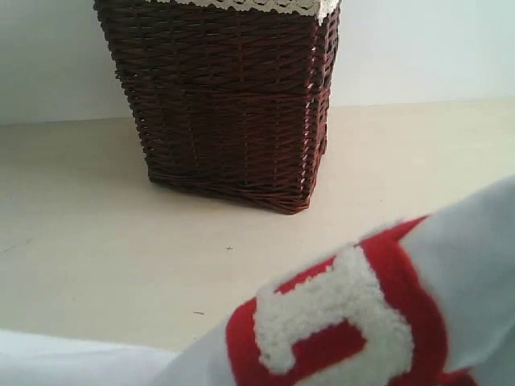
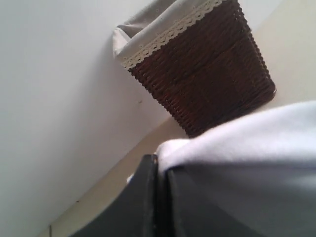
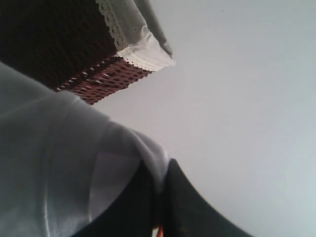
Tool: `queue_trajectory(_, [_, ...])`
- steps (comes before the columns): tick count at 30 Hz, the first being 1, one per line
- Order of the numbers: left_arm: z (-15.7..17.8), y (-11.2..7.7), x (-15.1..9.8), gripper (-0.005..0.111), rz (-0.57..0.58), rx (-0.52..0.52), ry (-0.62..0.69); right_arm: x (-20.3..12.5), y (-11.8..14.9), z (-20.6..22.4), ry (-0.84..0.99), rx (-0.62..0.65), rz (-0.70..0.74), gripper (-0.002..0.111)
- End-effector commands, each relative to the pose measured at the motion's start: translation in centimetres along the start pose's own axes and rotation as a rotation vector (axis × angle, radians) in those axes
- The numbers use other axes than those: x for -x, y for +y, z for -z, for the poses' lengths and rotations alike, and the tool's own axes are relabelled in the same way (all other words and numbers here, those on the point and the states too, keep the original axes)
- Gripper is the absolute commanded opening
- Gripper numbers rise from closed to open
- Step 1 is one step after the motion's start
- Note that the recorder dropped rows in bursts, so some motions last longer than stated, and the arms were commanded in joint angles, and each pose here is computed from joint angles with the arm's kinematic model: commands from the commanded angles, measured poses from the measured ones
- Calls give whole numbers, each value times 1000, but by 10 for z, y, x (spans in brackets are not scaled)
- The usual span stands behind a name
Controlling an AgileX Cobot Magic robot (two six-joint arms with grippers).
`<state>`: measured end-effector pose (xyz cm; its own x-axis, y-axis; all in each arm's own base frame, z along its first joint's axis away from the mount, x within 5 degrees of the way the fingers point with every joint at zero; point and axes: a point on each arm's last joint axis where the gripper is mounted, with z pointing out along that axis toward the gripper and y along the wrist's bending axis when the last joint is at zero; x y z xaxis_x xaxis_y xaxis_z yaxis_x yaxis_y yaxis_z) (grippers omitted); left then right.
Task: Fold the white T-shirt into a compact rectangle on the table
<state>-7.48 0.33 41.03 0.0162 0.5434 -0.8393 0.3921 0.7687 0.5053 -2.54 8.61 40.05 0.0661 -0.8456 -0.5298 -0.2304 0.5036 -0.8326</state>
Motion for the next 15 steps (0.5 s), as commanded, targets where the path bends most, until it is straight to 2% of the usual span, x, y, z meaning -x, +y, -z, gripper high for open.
queue_trajectory(1, [-6,-3,-6,0,113,-2,14,0,2,5,22,-34,-54,0])
queue_trajectory(6, [-62,-16,-42,0,119,-127,236,-18,9,-11,55,27,-133,0])
queue_trajectory(9, [-105,-30,-74,0,-17,-287,422,-51,25,-41,81,159,-204,0])
queue_trajectory(11, [-125,-30,-81,0,-61,-300,429,-65,33,-55,75,222,-197,0])
queue_trajectory(15, [-163,-27,-88,0,-106,-300,431,-92,30,-85,50,175,-196,0])
